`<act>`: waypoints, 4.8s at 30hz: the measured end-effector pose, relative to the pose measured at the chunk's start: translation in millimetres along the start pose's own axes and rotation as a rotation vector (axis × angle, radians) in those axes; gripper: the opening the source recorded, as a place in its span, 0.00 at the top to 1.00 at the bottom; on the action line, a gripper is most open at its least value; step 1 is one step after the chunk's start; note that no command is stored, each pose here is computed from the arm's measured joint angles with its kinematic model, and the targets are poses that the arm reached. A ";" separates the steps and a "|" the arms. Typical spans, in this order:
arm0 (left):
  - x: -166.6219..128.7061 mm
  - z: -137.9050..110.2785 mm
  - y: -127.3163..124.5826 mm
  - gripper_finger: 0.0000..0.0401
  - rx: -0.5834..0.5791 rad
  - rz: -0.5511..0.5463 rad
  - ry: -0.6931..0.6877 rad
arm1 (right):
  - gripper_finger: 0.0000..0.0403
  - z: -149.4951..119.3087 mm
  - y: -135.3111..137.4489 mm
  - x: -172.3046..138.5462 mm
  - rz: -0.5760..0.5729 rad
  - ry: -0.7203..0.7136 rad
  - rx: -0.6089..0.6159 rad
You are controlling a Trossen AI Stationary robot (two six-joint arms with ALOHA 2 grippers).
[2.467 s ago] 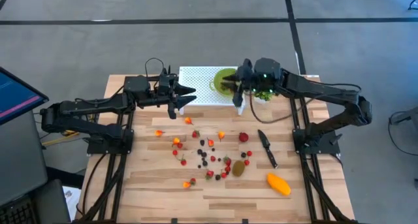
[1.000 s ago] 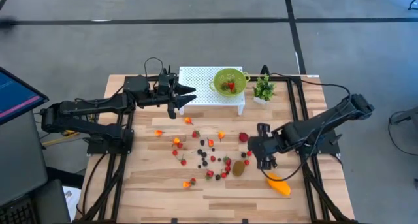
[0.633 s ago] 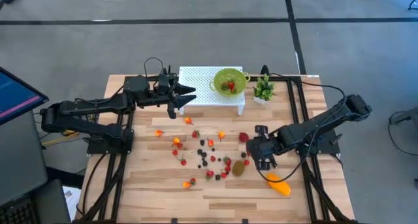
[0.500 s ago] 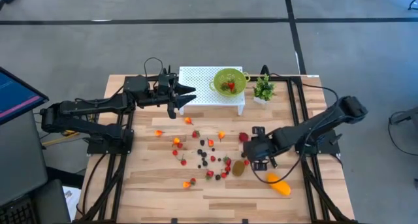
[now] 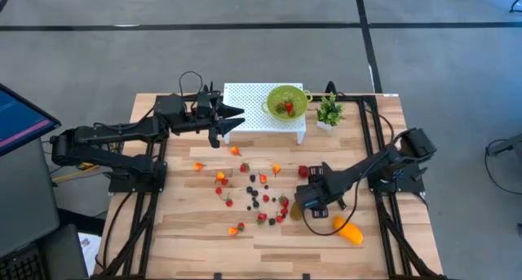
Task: Pick & Place Fruit
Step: Put the red cherry into the green strainer bowl
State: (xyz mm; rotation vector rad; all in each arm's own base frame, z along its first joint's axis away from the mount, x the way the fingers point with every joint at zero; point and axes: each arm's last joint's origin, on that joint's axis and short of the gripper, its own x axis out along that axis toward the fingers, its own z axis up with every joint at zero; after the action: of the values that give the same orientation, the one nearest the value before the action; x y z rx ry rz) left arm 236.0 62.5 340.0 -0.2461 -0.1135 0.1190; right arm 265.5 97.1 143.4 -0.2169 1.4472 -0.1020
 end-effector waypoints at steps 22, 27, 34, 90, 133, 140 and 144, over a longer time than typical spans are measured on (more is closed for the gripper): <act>0.0 0.5 -0.1 0.60 0.001 -0.001 -0.005 | 0.66 6.8 1.0 8.4 0.013 -0.035 0.013; 0.0 0.6 -0.2 0.60 0.001 -0.002 -0.006 | 0.69 12.3 1.8 7.8 0.020 -0.089 0.031; 0.0 0.4 -0.1 0.60 0.001 -0.001 -0.005 | 0.68 8.3 1.0 8.0 0.010 -0.048 0.020; 0.0 0.6 -0.2 0.60 0.001 -0.001 -0.006 | 0.75 73.5 -52.3 -59.2 -0.102 -0.213 -0.097; 0.0 0.5 -0.1 0.60 0.001 -0.001 -0.005 | 0.84 54.1 -314.3 -141.0 -0.135 -0.381 0.295; 0.0 0.6 -0.2 0.60 0.001 -0.002 -0.006 | 0.84 65.8 -279.2 -153.3 -0.074 -0.400 0.194; 0.0 0.6 -0.2 0.60 0.001 -0.002 -0.006 | 0.84 73.8 -248.0 -159.4 -0.029 -0.381 0.113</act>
State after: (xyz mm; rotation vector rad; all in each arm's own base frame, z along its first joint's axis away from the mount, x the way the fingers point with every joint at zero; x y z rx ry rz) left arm 235.9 62.5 340.6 -0.2448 -0.1195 0.1182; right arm 334.2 -106.7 358.0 -0.1553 1.0557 -0.1567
